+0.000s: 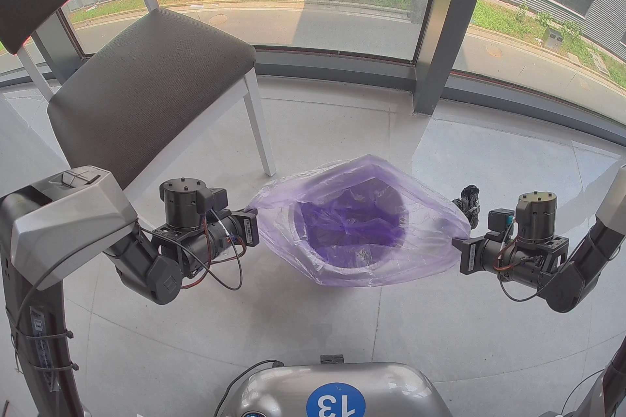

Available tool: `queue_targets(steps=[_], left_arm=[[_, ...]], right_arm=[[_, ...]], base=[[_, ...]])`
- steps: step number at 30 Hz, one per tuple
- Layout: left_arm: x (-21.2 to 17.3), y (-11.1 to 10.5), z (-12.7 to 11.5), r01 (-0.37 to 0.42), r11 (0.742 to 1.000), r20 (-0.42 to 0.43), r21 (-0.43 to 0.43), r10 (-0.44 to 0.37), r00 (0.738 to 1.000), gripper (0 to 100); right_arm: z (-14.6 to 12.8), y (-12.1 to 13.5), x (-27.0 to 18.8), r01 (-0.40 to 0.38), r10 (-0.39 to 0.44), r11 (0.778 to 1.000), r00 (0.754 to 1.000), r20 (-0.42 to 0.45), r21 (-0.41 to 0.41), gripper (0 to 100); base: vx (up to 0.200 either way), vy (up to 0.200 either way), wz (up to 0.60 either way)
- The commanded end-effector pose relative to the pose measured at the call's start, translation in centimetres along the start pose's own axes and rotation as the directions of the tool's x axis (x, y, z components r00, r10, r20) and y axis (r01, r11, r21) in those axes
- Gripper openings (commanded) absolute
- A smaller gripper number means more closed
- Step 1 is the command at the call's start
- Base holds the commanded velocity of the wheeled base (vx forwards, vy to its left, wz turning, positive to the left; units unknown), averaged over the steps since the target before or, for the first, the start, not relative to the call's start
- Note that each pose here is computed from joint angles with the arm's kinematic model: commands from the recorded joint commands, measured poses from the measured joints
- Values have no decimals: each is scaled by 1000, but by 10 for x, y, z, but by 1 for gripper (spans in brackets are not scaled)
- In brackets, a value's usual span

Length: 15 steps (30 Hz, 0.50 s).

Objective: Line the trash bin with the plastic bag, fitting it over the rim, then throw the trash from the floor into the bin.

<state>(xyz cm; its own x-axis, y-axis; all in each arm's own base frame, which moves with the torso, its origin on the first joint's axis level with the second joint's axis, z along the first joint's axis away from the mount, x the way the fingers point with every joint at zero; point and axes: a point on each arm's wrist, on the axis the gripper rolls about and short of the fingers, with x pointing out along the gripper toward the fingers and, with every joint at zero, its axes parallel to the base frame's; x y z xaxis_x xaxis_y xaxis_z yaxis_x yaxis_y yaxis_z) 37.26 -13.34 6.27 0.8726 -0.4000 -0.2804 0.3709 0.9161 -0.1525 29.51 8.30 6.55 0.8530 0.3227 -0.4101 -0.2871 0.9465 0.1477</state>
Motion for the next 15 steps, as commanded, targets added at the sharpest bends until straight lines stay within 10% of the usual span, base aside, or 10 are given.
queue_targets(steps=[1,15], left_arm=[[-3,-2,5,13,1000,32,-9,-12,999,0],[11,-13,-6,31,999,49,-31,-29,998,0]], right_arm=[[-14,11,5,-36,35,999,999,-2,-18,0],[-42,7,35,-32,32,999,999,-27,-2,0]], base=[[0,0,0],[0,0,0]])
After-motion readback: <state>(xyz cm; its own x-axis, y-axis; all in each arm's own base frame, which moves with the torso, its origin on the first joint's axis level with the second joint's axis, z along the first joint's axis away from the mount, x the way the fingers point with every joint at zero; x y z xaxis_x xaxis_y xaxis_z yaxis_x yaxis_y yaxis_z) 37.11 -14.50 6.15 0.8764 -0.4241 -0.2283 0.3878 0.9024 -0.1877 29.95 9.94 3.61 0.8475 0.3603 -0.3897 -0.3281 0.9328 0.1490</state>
